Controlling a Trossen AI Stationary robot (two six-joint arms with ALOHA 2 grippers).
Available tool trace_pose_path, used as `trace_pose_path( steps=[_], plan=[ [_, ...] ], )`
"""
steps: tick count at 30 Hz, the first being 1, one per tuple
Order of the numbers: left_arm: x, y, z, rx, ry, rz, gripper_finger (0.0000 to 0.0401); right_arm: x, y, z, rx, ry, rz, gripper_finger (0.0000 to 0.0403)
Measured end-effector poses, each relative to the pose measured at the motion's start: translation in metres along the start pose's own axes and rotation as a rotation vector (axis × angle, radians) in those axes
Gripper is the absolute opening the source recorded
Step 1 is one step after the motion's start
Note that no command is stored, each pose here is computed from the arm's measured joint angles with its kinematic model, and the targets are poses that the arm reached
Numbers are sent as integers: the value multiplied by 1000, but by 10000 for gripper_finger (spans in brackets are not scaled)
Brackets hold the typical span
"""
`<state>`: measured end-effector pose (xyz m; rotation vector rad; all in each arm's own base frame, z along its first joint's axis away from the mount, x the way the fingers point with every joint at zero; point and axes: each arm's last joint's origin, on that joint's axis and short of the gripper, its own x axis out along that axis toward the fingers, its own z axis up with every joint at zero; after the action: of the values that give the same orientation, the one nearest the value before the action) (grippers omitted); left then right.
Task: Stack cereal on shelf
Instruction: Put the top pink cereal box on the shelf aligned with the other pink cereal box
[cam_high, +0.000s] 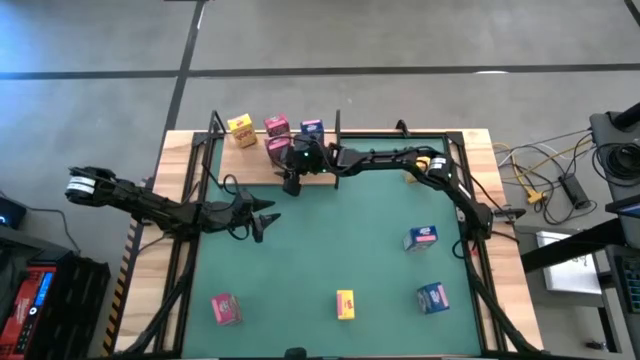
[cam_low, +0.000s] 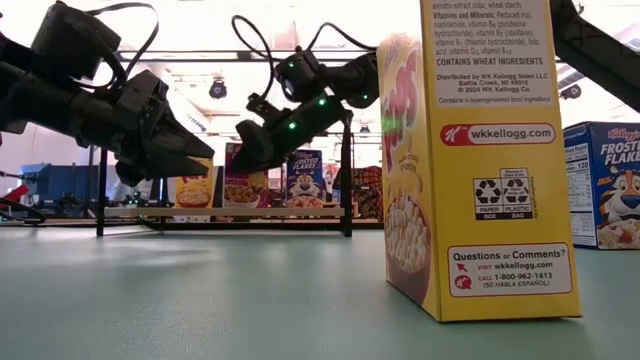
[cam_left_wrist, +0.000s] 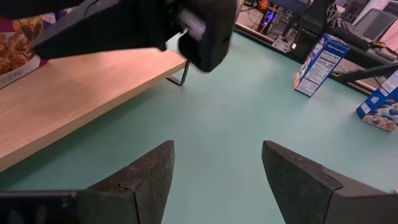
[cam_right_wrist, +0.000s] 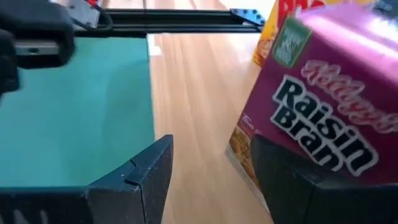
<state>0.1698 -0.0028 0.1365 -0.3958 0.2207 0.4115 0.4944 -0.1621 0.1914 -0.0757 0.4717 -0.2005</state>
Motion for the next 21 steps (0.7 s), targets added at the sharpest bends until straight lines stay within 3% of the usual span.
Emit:
trace_pose_path(
  steps=[9, 21],
  plan=[
    [0, 0, 0, 0, 1, 0, 227, 3, -4, -1, -9, -18, -84, 203],
    [0, 0, 0, 1, 1, 1, 227, 3, -7, 5, 1, -85, -102, 203]
  ],
)
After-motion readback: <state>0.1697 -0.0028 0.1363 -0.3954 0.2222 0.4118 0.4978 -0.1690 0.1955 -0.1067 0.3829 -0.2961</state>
